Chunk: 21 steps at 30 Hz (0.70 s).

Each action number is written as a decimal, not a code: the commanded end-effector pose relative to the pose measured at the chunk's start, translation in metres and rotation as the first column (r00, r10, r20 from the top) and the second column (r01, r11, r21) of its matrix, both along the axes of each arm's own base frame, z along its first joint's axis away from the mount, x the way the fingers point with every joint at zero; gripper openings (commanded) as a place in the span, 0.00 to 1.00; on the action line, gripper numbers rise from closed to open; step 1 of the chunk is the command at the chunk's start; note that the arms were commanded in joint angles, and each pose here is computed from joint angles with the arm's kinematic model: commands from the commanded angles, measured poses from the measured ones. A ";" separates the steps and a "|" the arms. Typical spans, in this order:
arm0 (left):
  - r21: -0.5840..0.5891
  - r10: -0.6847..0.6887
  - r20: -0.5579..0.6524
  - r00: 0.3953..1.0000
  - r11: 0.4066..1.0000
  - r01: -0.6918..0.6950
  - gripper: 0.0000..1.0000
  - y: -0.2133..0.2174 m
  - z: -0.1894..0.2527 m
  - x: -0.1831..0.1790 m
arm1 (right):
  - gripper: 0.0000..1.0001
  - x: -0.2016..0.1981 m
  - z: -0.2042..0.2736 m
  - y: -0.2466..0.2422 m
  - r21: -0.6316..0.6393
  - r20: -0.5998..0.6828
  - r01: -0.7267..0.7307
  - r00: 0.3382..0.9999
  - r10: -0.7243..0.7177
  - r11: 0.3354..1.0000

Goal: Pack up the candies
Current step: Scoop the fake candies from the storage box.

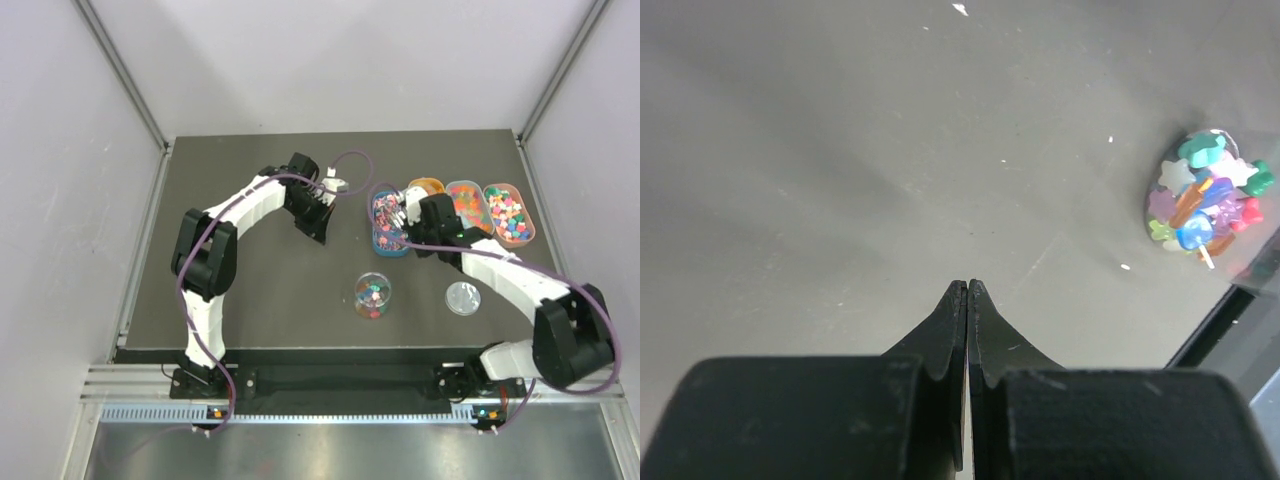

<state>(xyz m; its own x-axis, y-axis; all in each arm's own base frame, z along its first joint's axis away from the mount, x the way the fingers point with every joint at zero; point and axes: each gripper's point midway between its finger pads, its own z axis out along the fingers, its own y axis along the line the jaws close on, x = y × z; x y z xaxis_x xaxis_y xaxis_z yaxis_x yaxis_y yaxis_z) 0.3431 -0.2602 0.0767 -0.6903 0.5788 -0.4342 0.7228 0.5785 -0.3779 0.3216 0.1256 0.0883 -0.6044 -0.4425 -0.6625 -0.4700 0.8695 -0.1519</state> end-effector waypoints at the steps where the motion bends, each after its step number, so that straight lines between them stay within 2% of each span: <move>1: 0.013 -0.023 0.079 0.997 1.000 0.022 0.00 0.003 0.019 0.013 | 0.00 0.005 0.068 0.008 0.025 0.147 -0.070 0.987 0.066 0.997; 3: 0.019 -0.023 0.092 0.996 1.000 0.022 0.00 0.004 0.021 0.015 | 0.00 -0.016 0.074 0.003 -0.008 0.120 -0.144 0.982 0.144 0.990; 4: 0.016 -0.023 0.106 0.994 1.000 0.022 0.00 0.005 0.024 0.019 | 0.00 -0.031 0.072 0.013 0.019 0.096 -0.235 0.968 0.232 0.972; 7: 0.006 -0.002 0.129 0.992 1.000 0.001 0.00 0.007 0.029 0.028 | 0.00 -0.062 0.073 0.003 -0.074 0.088 -0.377 0.920 0.382 0.923; 11: -0.008 0.026 0.142 0.989 1.000 -0.025 0.00 0.015 0.035 0.035 | 0.00 -0.093 0.068 -0.017 -0.177 0.009 -0.491 0.866 0.500 0.853; 16: -0.059 0.108 0.126 0.986 0.993 -0.101 0.00 0.038 0.041 0.052 | 0.00 -0.114 0.080 -0.031 -0.277 -0.015 -0.593 0.789 0.614 0.756; 21: -0.098 0.158 0.129 0.979 0.984 -0.146 0.00 0.053 0.047 0.065 | 0.00 -0.121 0.086 -0.043 -0.324 -0.104 -0.630 0.765 0.635 0.706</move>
